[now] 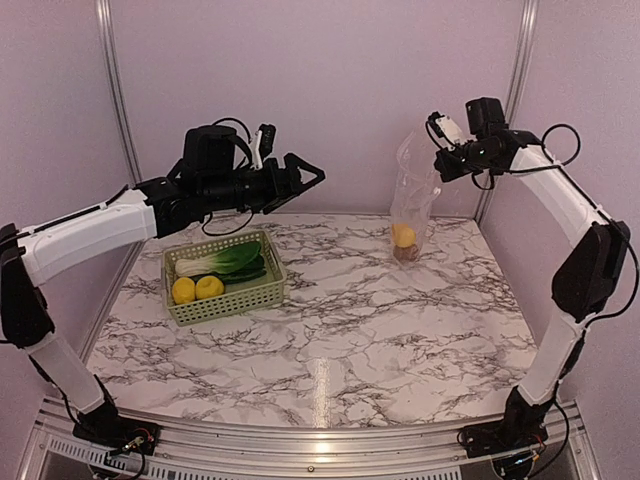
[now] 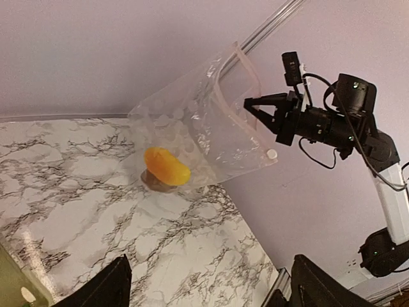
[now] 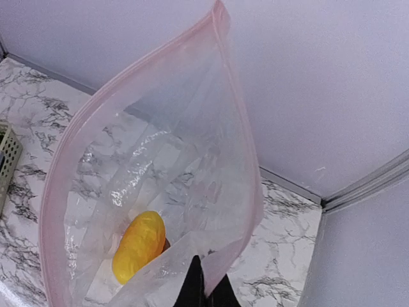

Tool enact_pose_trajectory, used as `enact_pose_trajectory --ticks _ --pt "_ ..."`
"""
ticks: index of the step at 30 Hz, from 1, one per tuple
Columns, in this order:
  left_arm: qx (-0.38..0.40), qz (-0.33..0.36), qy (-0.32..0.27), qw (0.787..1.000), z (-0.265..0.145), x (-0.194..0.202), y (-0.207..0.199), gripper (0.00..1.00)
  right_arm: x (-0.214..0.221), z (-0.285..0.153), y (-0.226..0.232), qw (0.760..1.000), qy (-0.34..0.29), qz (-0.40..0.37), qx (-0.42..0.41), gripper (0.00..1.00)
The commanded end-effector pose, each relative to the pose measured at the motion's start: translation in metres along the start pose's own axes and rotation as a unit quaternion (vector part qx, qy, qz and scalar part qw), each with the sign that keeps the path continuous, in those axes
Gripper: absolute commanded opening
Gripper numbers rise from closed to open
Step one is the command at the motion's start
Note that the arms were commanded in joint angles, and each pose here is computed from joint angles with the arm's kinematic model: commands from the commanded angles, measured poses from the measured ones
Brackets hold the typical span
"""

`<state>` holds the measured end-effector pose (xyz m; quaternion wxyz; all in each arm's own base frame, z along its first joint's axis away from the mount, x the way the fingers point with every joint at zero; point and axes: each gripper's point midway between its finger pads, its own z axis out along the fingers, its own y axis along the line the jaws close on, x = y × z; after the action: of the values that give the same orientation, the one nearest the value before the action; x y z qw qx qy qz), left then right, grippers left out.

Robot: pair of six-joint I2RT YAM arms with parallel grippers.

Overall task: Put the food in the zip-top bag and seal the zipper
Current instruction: Place the fake fruit in the zipper food storage bag, then pick up the fake vegetable from the bin.

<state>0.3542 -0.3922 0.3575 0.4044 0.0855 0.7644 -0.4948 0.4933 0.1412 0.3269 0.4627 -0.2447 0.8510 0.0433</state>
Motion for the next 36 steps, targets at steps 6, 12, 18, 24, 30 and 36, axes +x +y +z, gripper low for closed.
enact_pose_trajectory --ticks 6,12,18,24,30,36 --pt "-0.288 0.107 0.064 0.95 -0.094 0.031 0.152 0.9 -0.035 -0.031 0.018 0.993 -0.048 -0.081 0.075 0.0" --pt "-0.391 0.226 0.102 0.886 -0.13 0.039 0.198 0.89 0.028 0.013 0.117 0.987 0.009 -0.085 -0.135 0.0" --pt "-0.403 0.32 0.177 0.839 -0.123 0.048 0.221 0.89 0.053 0.017 0.14 0.979 0.024 -0.084 -0.186 0.0" --pt "-0.389 0.383 0.235 0.804 -0.097 0.047 0.233 0.9 0.06 0.009 0.152 0.973 0.023 -0.075 -0.217 0.0" --pt "-0.421 0.42 0.286 0.752 -0.076 0.047 0.265 0.86 0.06 0.004 0.158 0.971 0.018 -0.074 -0.225 0.0" --pt "-0.413 0.447 0.332 0.721 -0.059 0.056 0.282 0.85 0.057 -0.004 0.16 0.971 0.011 -0.073 -0.229 0.0"
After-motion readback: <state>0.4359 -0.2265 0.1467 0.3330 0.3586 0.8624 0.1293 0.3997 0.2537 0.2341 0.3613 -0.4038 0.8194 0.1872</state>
